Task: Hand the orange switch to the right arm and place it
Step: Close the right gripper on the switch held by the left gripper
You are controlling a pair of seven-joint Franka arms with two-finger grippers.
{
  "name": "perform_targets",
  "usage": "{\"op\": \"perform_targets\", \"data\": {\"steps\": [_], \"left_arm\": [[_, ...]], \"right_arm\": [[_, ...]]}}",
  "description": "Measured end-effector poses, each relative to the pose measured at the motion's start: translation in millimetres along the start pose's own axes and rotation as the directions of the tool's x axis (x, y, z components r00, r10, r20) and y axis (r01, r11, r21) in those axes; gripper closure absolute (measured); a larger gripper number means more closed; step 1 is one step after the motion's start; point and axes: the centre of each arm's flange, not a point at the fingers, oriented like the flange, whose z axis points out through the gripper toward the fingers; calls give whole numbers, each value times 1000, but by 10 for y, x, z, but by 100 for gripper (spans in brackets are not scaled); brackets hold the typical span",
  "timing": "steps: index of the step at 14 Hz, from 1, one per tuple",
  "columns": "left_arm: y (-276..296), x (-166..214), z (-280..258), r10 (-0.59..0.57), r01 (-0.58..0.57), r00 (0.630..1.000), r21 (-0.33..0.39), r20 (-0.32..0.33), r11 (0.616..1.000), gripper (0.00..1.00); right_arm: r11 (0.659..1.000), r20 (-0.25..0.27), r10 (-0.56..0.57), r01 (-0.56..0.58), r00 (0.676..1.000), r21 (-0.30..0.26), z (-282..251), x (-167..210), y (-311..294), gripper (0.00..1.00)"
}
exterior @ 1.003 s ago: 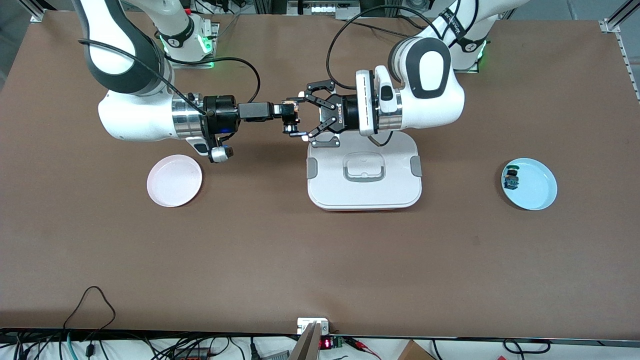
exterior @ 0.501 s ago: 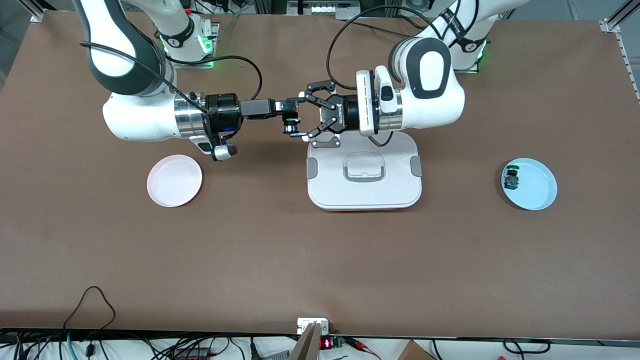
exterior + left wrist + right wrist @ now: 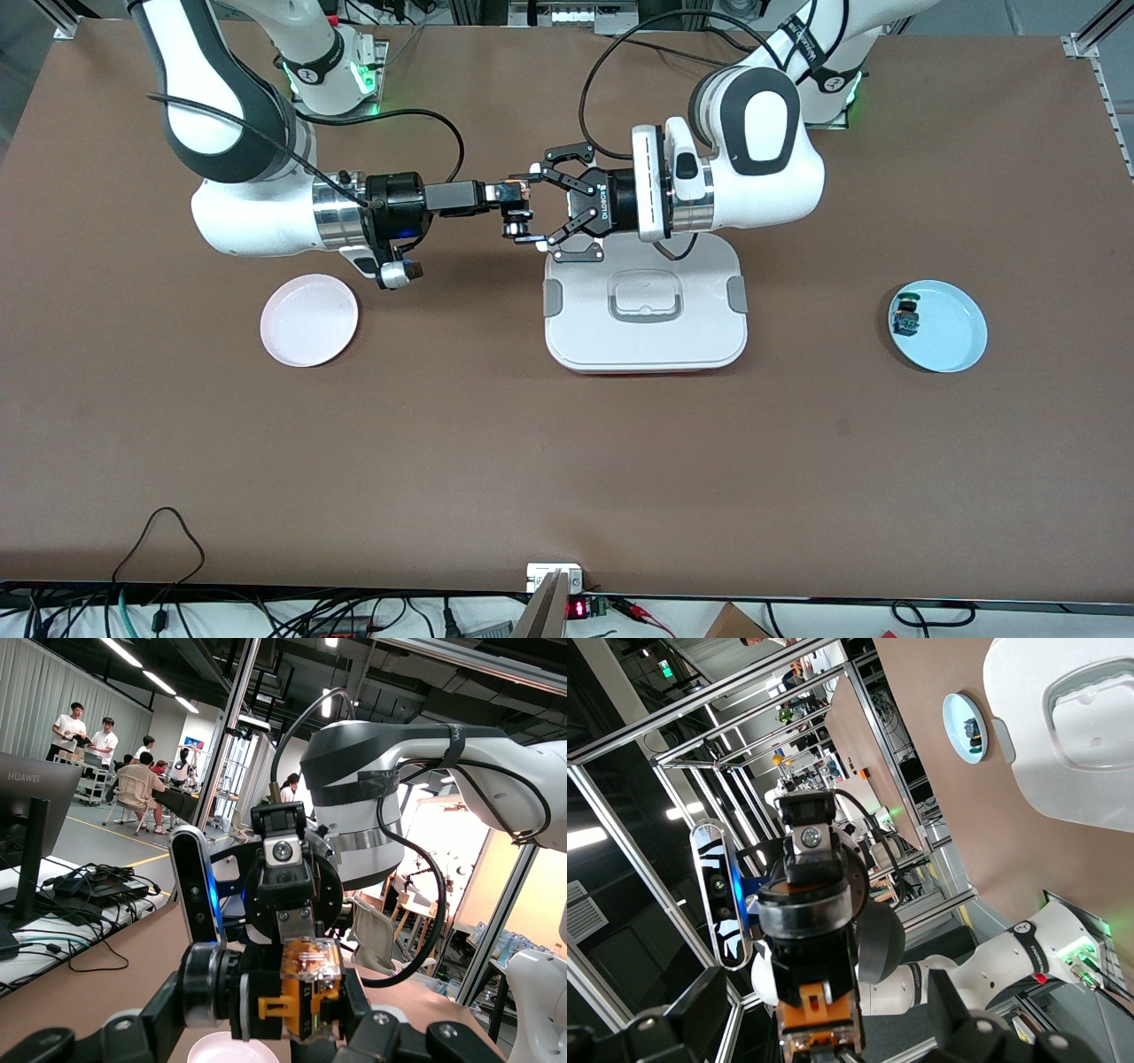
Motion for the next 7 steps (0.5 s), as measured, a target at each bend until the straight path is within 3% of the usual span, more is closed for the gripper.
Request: {"op": "perform_targets", "data": {"steps": [3,4,6,7], "left_arm": [[-2,1,-3,1,-1,1000,1,0,1000,28],[-5,2,-5,1,-1,1000,1,0,1000,28],[-10,5,-11,1,-1,1000,2,-1,1000,28],[-11,6,-12,2,-2,1000,2,-1,1000,28]], "right_arm": [[1000,-1,2,-2,1000,14,0,3,-9,9],[1000,-2,3,-3,1000,24,0,9,-11,14],[999,-6,3,-3,1000,38,-12,32,-3,34],[999,-10,1,-1,1000,40,-34,45,0,34]]}}
